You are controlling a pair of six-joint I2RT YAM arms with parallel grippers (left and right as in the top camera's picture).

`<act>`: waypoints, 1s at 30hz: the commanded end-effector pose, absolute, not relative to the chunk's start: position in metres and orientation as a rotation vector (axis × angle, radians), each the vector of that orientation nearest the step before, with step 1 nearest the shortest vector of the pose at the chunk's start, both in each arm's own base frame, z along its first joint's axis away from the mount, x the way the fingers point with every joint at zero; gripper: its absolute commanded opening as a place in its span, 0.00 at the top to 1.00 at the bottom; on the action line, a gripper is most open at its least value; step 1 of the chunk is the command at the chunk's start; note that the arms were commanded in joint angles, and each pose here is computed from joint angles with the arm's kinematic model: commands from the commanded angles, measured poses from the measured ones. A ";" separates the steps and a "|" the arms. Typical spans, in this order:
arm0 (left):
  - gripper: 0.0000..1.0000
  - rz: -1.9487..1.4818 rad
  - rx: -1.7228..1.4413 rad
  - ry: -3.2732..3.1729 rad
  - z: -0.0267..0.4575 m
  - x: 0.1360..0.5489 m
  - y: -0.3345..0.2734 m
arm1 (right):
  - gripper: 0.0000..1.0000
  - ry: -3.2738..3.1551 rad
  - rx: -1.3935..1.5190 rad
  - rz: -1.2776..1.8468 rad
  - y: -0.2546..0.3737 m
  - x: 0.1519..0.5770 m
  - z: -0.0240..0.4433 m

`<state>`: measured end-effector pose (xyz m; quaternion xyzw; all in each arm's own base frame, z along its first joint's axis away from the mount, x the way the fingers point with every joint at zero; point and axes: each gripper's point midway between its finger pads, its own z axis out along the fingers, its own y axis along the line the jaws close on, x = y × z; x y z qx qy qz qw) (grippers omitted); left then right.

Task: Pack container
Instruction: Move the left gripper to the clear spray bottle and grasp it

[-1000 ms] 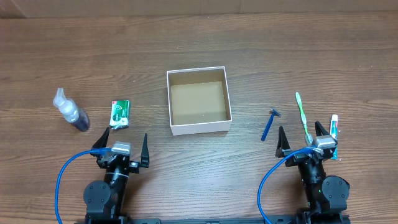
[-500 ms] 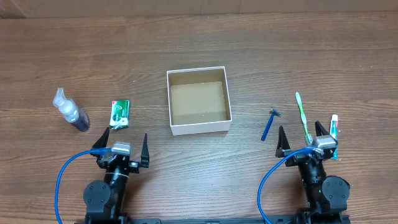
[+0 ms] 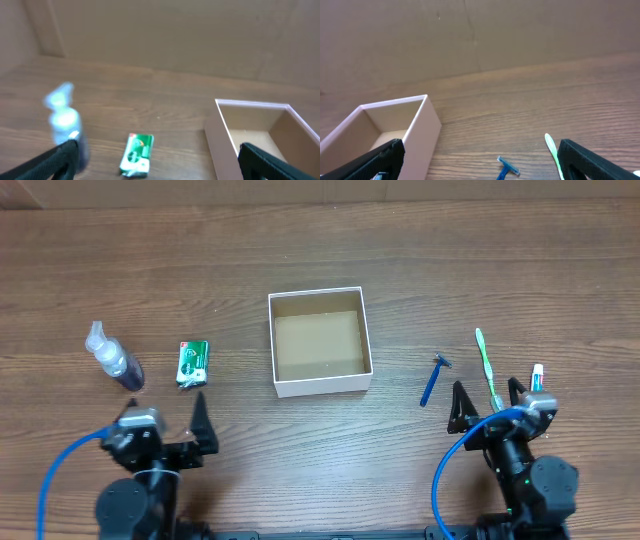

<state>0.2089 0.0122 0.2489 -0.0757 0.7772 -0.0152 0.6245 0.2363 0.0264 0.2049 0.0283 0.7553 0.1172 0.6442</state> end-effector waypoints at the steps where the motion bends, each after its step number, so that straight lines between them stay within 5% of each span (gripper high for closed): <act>1: 0.00 0.009 -0.265 1.873 0.280 0.213 0.024 | 0.00 1.792 0.111 0.311 0.029 0.242 0.234; 9: 0.00 -0.007 -0.246 2.247 0.305 0.235 0.014 | 0.00 2.187 0.143 0.342 0.038 0.265 0.238; 17: 0.00 -0.050 -0.237 2.508 0.279 0.251 0.004 | 0.00 2.498 0.200 0.326 0.039 0.281 0.194; 30: 0.00 0.225 -0.761 2.404 0.260 0.287 0.122 | 0.00 2.595 0.220 0.319 0.039 0.289 0.167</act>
